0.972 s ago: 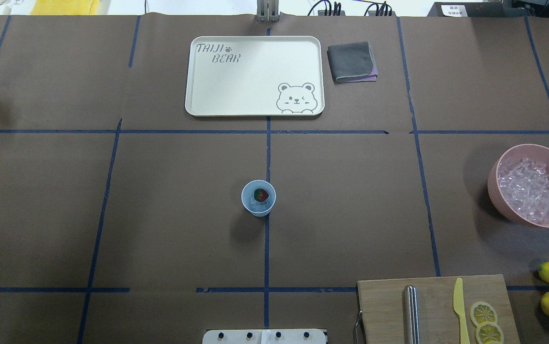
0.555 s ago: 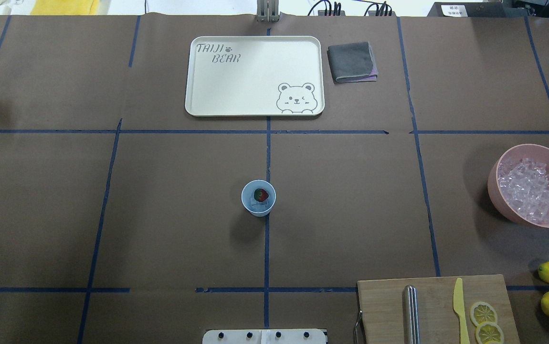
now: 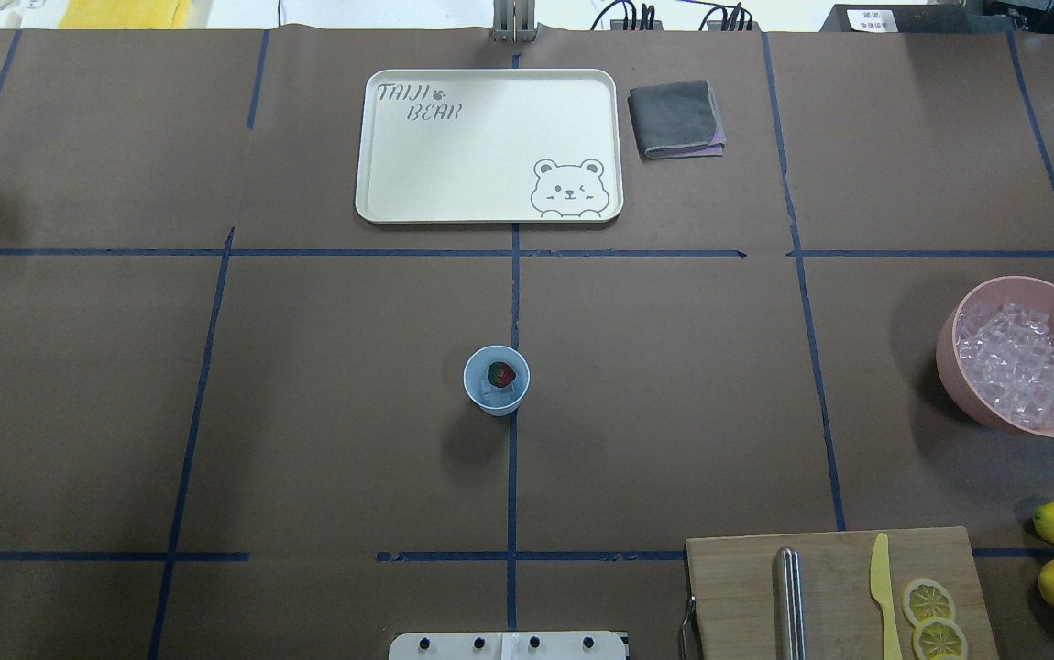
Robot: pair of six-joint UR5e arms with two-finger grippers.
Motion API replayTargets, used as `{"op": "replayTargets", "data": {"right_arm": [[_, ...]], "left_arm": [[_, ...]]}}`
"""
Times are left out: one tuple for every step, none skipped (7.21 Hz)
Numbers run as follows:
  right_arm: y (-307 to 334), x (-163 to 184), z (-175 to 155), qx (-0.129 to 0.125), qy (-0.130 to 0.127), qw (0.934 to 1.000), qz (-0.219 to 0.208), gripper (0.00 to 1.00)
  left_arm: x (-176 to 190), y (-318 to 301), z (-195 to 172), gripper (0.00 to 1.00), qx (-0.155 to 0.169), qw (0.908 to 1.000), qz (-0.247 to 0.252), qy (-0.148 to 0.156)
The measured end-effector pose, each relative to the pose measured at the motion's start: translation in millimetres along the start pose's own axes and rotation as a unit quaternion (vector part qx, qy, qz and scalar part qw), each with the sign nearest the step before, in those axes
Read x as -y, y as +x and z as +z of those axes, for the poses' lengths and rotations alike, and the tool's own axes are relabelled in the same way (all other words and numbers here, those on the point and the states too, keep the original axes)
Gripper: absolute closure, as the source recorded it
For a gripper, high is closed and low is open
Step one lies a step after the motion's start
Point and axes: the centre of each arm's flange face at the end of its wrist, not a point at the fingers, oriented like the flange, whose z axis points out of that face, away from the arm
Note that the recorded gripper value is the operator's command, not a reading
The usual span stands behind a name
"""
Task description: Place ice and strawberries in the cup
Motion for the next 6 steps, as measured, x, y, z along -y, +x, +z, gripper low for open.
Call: {"op": "replayTargets", "data": {"right_arm": [[-0.5, 0.7, -0.2, 0.000, 0.000, 1.0000, 0.002, 0.00], [-1.2, 1.5, -0.8, 0.001, 0.001, 1.0000, 0.003, 0.00], [-1.6, 2.1, -1.2, 0.001, 0.002, 1.0000, 0.004, 0.00], [-1.7, 2.4, -1.3, 0.001, 0.002, 1.0000, 0.004, 0.00], [-2.1, 2.6, -1.6, 0.001, 0.002, 1.0000, 0.004, 0.00], [-2.3, 2.7, -1.9, 0.001, 0.003, 1.0000, 0.004, 0.00]], "left_arm": [[-3.4, -0.5, 0.3, 0.00, 0.001, 1.0000, -0.001, -0.001], [-4.9, -1.0, 0.5, 0.00, 0.002, 1.0000, -0.001, -0.001], [-5.4, -1.5, 0.9, 0.00, 0.002, 1.0000, -0.002, -0.001], [-5.4, -2.1, 1.8, 0.00, 0.002, 1.0000, -0.003, -0.002], [-5.3, -2.4, 2.3, 0.00, 0.003, 1.0000, -0.003, -0.003], [-5.1, -2.2, 2.1, 0.00, 0.003, 1.0000, -0.003, -0.002]]}}
